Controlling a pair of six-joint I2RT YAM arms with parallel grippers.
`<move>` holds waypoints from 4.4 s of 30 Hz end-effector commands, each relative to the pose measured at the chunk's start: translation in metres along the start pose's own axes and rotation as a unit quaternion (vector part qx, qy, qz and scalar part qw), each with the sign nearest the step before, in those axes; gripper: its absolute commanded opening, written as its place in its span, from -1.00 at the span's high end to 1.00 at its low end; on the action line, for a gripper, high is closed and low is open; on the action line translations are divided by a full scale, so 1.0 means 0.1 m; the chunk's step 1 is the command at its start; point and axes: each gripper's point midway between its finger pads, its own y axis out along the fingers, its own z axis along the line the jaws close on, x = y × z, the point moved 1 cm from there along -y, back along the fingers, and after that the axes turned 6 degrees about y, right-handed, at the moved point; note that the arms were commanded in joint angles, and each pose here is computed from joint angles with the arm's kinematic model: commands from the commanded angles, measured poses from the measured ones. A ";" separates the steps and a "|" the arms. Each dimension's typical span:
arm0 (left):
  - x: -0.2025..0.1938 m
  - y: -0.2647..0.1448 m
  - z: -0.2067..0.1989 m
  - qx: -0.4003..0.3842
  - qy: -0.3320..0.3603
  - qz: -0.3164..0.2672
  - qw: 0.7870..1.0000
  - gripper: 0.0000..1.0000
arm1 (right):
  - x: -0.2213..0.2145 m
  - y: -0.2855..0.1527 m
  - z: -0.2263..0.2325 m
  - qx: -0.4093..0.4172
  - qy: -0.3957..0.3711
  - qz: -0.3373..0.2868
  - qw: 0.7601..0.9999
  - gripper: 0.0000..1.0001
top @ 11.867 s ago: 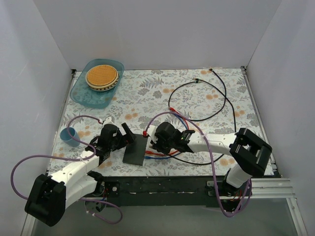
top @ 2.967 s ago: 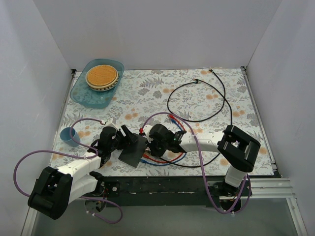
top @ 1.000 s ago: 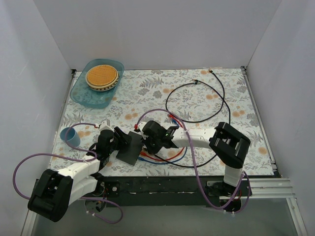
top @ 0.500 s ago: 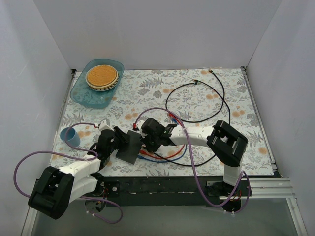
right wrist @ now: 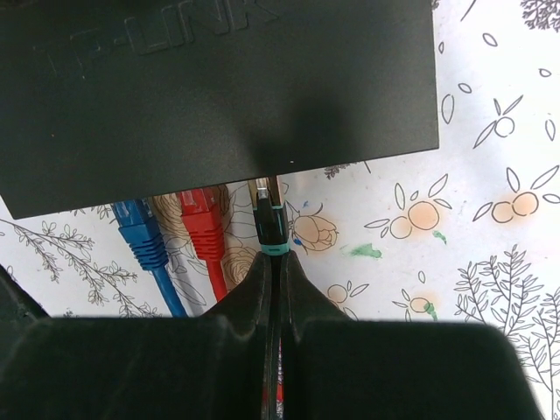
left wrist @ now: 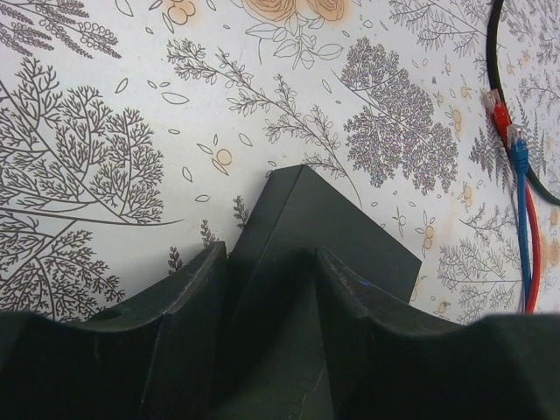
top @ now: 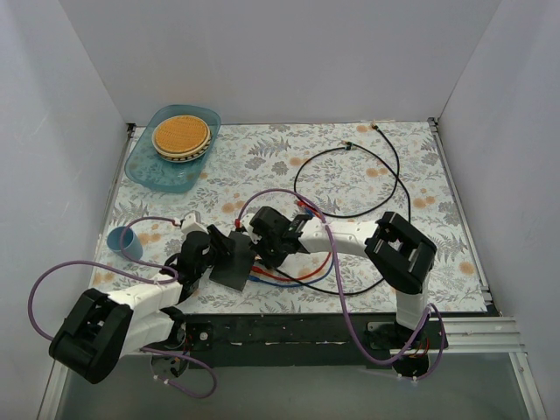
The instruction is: Insert the plug into the switch port
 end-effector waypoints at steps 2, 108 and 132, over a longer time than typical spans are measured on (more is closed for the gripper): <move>-0.82 -0.47 -0.71 -0.177 -0.003 0.227 0.958 0.21 | 2.00 -0.71 0.94 0.162 -0.095 -0.363 0.912 0.97; -0.21 -0.46 -0.57 -0.032 0.057 0.116 0.991 -0.96 | -0.52 -1.74 -5.66 -0.380 0.484 -0.190 0.765 0.04; 0.00 -0.61 -0.77 -0.071 0.020 0.084 0.994 -0.96 | 1.65 -4.85 -2.79 -0.112 0.108 -0.610 0.777 0.97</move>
